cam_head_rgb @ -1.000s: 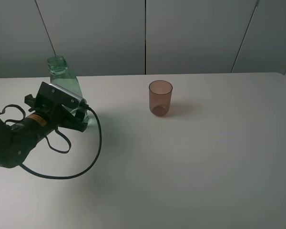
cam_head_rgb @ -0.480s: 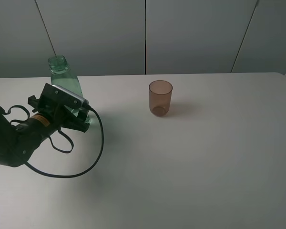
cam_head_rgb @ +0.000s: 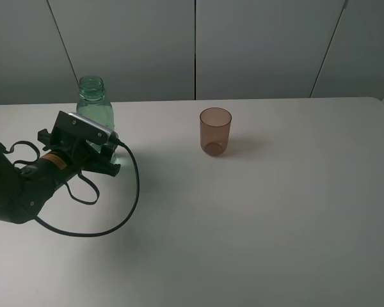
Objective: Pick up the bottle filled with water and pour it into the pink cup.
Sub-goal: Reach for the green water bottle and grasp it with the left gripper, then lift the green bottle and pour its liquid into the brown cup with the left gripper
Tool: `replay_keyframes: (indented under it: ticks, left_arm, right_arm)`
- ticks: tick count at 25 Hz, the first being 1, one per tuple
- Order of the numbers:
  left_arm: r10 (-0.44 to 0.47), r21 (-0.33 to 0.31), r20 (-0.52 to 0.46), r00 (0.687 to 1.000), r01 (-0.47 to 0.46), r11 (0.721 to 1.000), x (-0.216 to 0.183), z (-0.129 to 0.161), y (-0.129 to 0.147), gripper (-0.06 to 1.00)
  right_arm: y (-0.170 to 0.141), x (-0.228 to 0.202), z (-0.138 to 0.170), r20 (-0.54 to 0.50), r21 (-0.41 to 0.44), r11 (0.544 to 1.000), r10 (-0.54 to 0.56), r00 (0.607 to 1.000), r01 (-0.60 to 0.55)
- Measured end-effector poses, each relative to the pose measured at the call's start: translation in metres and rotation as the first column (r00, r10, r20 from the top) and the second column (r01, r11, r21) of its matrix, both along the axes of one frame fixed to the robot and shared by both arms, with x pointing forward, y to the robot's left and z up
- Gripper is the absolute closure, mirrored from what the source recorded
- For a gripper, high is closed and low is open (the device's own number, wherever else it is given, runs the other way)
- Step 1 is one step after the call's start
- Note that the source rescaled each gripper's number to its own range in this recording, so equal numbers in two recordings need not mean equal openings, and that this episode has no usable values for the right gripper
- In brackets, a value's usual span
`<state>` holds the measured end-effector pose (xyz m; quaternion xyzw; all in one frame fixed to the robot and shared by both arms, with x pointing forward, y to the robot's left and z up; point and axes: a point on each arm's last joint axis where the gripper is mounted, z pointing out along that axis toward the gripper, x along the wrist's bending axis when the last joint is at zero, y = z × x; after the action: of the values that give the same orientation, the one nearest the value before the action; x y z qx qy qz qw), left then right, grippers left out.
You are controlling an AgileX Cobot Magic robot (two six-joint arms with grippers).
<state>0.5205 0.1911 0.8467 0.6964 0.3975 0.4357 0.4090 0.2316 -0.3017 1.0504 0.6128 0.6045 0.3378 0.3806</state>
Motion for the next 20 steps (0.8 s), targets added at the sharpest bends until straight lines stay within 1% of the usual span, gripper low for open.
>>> replay_keyframes:
  ticks: [7, 13, 15, 17, 20]
  left_arm:
    - [-0.002, 0.001, -0.001, 1.0, 0.002, 1.0, 0.001, 0.0, 0.001, 0.88]
    - [-0.047, 0.014, 0.02, 0.999, 0.046, 0.999, 0.012, 0.004, -0.006, 0.89]
    - [-0.087, 0.031, 0.066, 0.994, 0.085, 0.996, 0.023, 0.01, -0.011, 0.89]
    - [-0.135, 0.043, 0.127, 0.983, 0.13, 0.991, 0.038, 0.019, -0.016, 0.89]
    - [-0.213, 0.073, 0.233, 0.949, 0.202, 0.977, 0.066, 0.038, -0.022, 0.9]
  right_arm:
    - [0.0, 0.0, 0.0, 0.0, 0.0, 1.0, 0.0, 1.0, 0.0]
    - [0.0, 0.0, 0.0, 0.0, 0.0, 1.0, 0.0, 1.0, 0.0]
    - [0.0, 0.0, 0.0, 0.0, 0.0, 1.0, 0.0, 1.0, 0.0]
    - [0.0, 0.0, 0.0, 0.0, 0.0, 1.0, 0.0, 1.0, 0.0]
    - [0.0, 0.0, 0.0, 0.0, 0.002, 1.0, -0.001, 1.0, 0.001]
